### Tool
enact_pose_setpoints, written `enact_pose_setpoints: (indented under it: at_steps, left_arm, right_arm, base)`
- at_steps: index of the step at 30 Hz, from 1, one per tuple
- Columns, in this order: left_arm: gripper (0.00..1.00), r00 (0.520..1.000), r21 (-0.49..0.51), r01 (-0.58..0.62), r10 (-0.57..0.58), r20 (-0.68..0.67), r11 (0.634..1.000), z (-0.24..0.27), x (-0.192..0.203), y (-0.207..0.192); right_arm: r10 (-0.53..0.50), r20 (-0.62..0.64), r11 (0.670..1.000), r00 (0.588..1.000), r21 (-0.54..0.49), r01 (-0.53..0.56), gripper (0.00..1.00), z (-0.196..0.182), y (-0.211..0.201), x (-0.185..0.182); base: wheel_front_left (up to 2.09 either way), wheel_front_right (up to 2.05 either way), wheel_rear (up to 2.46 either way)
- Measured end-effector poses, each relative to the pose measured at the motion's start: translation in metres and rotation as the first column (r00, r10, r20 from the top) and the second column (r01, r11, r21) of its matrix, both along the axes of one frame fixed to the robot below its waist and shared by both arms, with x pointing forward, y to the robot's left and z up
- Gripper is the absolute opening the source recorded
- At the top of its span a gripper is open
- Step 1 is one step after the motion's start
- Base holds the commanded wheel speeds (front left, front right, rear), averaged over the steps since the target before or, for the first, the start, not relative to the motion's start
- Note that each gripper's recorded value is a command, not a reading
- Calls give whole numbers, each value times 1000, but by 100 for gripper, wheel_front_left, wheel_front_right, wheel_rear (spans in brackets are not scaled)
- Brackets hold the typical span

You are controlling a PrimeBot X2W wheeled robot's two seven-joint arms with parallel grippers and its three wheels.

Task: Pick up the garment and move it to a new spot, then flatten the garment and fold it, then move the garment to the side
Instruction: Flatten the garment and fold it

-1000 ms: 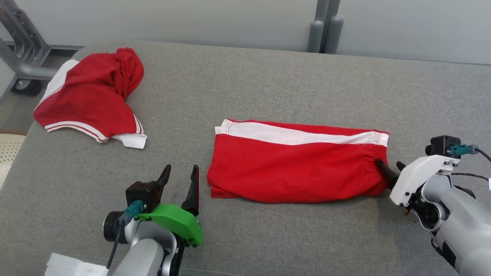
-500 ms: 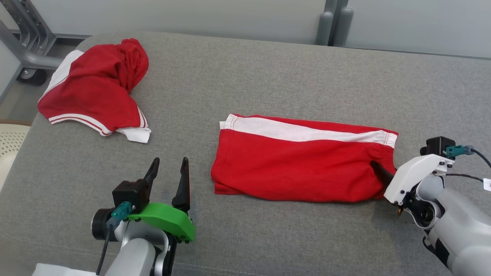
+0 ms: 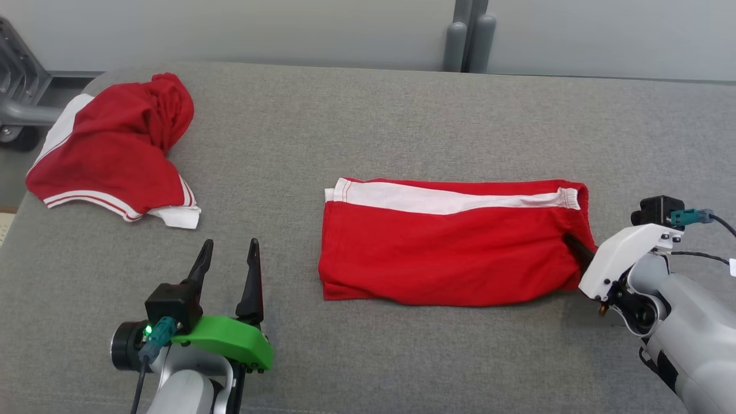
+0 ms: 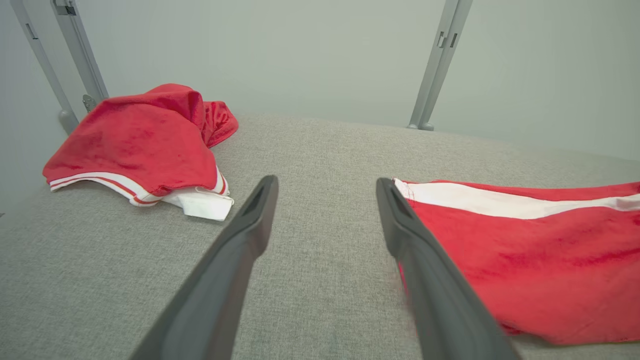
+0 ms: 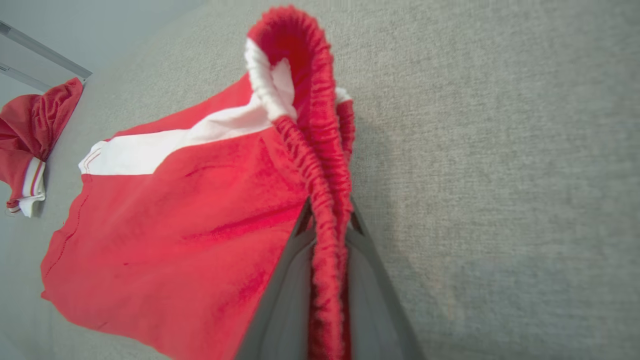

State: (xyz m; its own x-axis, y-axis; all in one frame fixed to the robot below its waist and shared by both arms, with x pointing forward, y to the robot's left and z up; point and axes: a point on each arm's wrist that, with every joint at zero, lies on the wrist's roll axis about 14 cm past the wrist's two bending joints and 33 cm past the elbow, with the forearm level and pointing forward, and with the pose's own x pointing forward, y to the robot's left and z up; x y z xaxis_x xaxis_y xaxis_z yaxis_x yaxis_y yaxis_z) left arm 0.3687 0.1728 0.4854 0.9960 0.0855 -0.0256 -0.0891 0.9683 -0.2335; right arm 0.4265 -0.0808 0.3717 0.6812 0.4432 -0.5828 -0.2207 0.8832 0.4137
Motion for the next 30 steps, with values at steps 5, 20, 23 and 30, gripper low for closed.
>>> enact_pose_setpoints:
  at_steps: [5, 20, 23, 30]
  left_arm:
    - [100, 1000, -2, 16, -16, 2, 1000, -1, -2, -6]
    - [100, 991, -7, 128, -128, 44, 992, 12, 5, -44]
    - [100, 990, -9, 139, -138, 42, 990, 12, 3, -48]
    - [100, 987, -11, 151, -150, 51, 988, 17, -1, -52]
  right_arm:
    - [-38, 25, 999, 999, -16, 38, 0, 8, -23, 2]
    - [-163, 45, 981, 986, -97, 167, 0, 28, -104, -2]
    - [-148, 34, 988, 988, -39, 149, 0, 34, -86, -2]
    - [-33, 32, 998, 999, 53, 31, 0, 51, -33, -4]
  base:
    - [0, 0, 0]
    - [0, 0, 0]
    - [0, 0, 0]
    - [0, 0, 0]
